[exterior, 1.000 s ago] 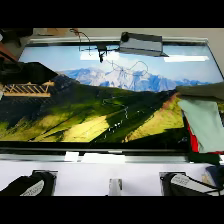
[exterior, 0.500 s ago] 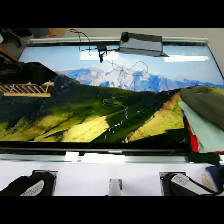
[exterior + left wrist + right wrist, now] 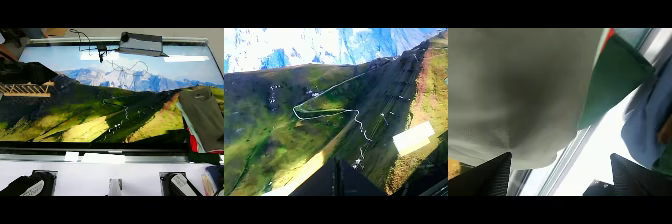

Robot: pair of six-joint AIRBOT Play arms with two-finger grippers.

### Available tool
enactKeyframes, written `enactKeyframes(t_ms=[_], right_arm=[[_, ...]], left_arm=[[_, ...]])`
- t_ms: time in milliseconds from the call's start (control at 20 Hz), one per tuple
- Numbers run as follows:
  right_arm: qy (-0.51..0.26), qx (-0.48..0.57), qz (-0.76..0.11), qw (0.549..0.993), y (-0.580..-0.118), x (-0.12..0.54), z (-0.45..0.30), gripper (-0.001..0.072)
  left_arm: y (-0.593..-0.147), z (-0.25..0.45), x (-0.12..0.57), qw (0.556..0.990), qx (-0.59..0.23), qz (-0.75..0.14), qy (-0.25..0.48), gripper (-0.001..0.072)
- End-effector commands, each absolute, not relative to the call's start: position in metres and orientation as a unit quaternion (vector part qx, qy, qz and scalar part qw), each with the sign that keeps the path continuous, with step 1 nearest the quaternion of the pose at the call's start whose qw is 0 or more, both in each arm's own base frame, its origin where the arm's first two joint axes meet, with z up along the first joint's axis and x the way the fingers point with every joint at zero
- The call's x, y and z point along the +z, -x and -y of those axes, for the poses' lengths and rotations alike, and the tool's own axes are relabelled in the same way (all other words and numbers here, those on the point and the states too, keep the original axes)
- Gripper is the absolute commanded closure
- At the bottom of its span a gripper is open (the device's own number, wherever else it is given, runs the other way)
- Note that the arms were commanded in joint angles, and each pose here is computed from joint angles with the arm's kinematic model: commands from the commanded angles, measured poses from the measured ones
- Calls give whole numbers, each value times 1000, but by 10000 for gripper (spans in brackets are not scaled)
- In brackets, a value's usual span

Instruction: Fold the shirts.

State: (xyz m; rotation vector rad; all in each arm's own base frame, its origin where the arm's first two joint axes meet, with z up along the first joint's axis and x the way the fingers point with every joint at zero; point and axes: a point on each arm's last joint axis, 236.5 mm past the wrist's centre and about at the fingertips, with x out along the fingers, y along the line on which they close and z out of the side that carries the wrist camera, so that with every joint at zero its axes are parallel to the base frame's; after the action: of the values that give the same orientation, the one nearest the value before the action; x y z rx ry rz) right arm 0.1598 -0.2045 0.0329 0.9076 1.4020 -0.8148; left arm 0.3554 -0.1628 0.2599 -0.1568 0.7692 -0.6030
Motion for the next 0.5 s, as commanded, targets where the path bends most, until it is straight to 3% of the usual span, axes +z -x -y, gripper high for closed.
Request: enactKeyframes(t_ms=[0, 150, 250, 350, 450], right_arm=[[-325, -359, -561, 672, -178, 57, 241, 19], [-232, -368, -409, 802, -252, 162, 286, 21], [-128, -312, -300, 892, -324, 252, 266, 23], [-88, -226, -246, 938, -381, 293, 199, 30], [-106, -135, -316, 933, -414, 254, 115, 31]], left_arm=[[-357, 163, 261, 881, -289, -366, 76, 675], [-374, 150, 260, 901, -252, -349, 45, 679], [-394, 113, 242, 913, -146, -379, -35, 679], [-413, 85, 224, 905, -46, -407, -116, 677], [-425, 106, 194, 890, -46, -433, -133, 631]])
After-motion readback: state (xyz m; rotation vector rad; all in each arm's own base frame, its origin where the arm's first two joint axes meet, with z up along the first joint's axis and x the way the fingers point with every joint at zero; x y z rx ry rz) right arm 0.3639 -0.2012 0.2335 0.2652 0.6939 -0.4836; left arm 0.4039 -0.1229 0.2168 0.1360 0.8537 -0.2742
